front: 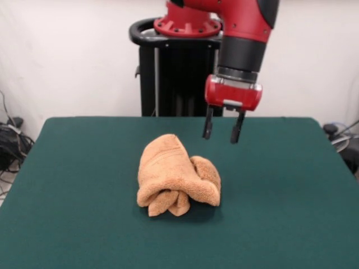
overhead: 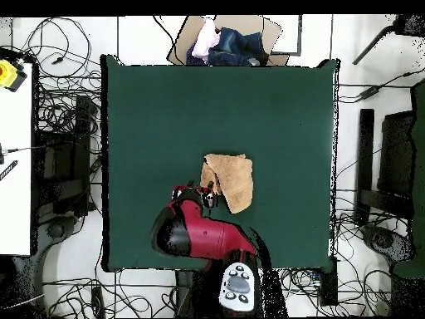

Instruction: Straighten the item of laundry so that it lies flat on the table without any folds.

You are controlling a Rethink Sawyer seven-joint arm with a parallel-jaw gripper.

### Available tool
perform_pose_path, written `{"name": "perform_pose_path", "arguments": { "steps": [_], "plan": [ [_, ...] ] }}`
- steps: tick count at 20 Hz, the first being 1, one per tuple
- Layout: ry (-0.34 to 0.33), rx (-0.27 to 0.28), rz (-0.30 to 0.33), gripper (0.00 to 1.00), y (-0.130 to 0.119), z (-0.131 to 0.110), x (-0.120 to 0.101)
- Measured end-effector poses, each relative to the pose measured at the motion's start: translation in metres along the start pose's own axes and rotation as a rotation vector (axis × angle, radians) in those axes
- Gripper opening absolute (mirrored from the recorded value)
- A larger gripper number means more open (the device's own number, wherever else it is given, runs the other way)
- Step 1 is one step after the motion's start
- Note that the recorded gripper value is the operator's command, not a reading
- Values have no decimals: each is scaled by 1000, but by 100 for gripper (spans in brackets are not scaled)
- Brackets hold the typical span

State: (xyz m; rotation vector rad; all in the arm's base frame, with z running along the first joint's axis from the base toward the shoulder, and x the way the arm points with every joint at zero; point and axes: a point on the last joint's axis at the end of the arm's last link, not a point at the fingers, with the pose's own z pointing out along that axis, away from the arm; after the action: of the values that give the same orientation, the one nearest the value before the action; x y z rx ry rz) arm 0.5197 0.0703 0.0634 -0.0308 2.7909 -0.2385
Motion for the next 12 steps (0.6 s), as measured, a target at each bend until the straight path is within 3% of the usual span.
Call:
{"name": "perform_pose_path", "arguments": {
  "steps": [12],
  "plan": [
    [-43,15,5,100,-15,31,-16]
  ]
}}
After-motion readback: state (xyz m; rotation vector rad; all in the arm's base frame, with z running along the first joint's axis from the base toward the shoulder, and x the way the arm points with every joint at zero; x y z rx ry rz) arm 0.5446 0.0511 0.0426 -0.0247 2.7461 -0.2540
